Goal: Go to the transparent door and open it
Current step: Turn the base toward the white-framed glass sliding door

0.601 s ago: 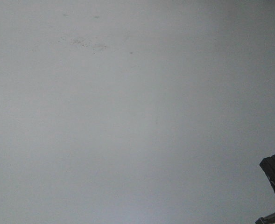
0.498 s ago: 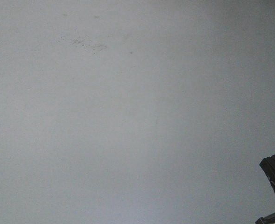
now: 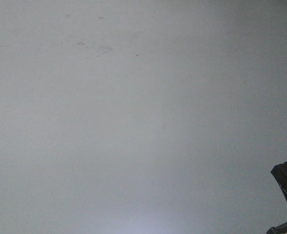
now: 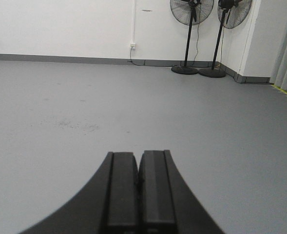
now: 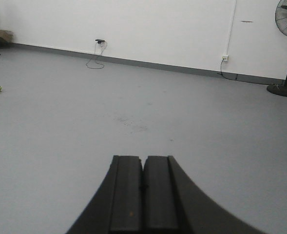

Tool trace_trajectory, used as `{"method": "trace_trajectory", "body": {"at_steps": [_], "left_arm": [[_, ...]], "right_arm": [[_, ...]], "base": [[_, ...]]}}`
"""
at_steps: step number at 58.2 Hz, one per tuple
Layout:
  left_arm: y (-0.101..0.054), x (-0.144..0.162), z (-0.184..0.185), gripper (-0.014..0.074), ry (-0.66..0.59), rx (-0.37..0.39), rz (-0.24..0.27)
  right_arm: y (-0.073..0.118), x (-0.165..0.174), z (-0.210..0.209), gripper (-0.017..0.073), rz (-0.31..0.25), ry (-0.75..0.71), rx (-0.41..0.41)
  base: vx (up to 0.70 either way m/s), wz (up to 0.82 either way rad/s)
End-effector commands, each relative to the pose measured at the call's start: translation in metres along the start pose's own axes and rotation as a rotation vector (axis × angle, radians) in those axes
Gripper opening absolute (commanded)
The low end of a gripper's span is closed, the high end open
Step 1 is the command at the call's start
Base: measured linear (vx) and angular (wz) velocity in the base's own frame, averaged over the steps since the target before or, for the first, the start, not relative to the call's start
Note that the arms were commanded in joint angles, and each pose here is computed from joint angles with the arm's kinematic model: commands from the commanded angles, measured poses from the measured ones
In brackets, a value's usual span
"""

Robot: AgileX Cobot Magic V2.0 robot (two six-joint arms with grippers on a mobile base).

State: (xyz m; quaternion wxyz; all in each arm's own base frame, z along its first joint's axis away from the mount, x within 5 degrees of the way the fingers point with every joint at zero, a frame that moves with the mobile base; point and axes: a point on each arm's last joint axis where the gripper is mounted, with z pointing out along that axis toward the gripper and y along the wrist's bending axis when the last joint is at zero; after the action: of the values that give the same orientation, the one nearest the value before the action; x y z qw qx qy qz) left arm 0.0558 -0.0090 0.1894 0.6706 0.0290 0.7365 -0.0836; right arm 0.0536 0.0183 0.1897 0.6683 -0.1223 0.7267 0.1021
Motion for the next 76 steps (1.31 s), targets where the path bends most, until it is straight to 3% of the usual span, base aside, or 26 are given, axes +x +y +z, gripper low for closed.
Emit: {"method": "trace_trajectory", "body": {"at_steps": [1,76], "left_arm": [[-0.0009,-0.0039,-0.0006,-0.0006,-0.084,0.016,-0.010],[-0.0009,-0.0039,-0.0006,-0.0006,-0.084,0.016,-0.010]], "right_arm": [[-0.0011,-0.0068,-0.0010,-0.0005,-0.011,-0.092,0.014],[-0.0011,-0.0068,-0.0010,-0.0005,-0.011,-0.092,0.014]], "base": [[0.00,0.00],[0.10,0.06]]}}
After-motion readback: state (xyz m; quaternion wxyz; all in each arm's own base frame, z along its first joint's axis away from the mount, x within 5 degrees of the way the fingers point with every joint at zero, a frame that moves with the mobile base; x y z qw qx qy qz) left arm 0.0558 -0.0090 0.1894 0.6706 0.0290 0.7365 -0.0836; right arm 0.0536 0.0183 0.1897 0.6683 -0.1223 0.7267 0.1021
